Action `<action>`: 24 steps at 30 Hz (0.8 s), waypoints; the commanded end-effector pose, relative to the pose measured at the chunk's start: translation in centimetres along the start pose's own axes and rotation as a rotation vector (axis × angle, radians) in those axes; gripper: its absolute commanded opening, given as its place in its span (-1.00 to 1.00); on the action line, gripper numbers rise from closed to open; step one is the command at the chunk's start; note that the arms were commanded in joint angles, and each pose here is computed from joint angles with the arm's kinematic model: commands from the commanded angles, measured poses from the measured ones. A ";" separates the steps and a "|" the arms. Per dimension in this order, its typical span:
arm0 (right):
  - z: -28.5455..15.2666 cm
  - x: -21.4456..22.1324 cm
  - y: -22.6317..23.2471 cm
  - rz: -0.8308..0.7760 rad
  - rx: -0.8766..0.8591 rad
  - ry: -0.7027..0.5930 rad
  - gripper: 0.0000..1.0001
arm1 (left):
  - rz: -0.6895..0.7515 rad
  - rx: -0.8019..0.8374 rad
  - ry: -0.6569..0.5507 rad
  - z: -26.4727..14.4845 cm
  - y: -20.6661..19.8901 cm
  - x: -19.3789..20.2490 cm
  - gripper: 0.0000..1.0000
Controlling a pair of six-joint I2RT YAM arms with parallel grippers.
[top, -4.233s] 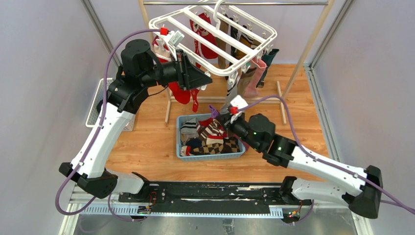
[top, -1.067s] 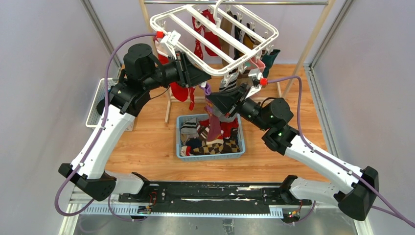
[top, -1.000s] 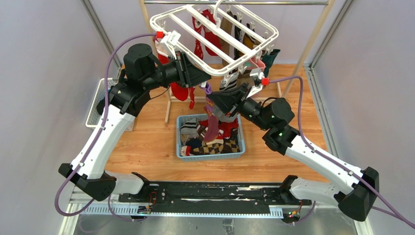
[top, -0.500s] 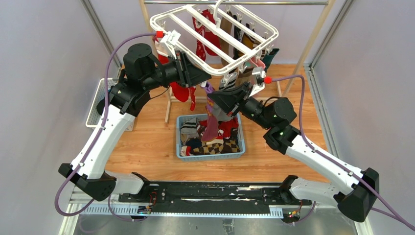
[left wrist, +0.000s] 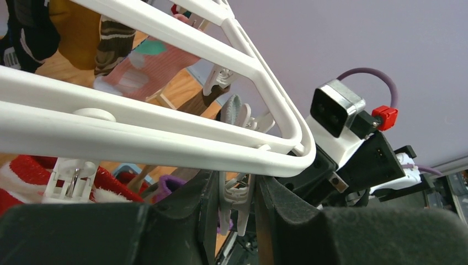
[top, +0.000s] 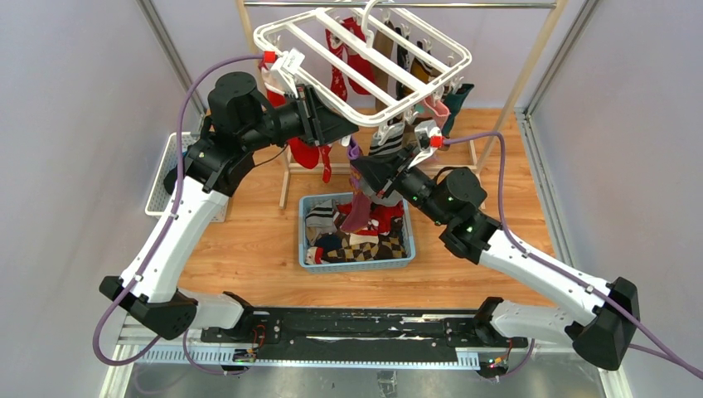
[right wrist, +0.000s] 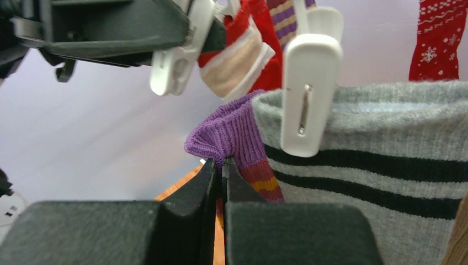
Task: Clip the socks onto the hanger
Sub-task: Clamp the sock onto the hanger.
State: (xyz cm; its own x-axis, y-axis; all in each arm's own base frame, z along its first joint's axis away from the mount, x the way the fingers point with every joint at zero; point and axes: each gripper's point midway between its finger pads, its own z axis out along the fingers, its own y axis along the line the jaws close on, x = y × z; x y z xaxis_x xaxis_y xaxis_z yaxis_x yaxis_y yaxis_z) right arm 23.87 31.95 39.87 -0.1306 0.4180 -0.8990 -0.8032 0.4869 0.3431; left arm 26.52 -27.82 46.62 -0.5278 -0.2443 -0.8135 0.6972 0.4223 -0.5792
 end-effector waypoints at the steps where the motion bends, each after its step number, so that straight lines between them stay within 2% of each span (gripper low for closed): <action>1: 0.7 -0.9 -0.4 -0.018 0.042 -0.042 -1.00 | 0.013 0.025 -0.016 0.0 -0.9 -0.9 -1.00; 7: 1.4 -1.5 -1.0 0.008 0.081 -0.075 -1.00 | 0.014 0.015 -0.017 0.1 -0.5 -0.7 -1.00; 24: 1.8 -2.6 0.9 0.100 0.019 -0.125 -1.00 | 0.066 -0.032 -0.024 0.4 1.0 -0.5 -1.00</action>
State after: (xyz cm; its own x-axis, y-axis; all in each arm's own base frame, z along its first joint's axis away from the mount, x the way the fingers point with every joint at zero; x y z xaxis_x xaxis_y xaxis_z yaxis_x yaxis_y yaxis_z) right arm 25.35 32.82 39.91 -0.1527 0.4792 -0.8643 -0.7592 0.5031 0.4130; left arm 26.94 -27.67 46.79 -0.5019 -0.2444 -0.8297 0.7047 0.4406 -0.5561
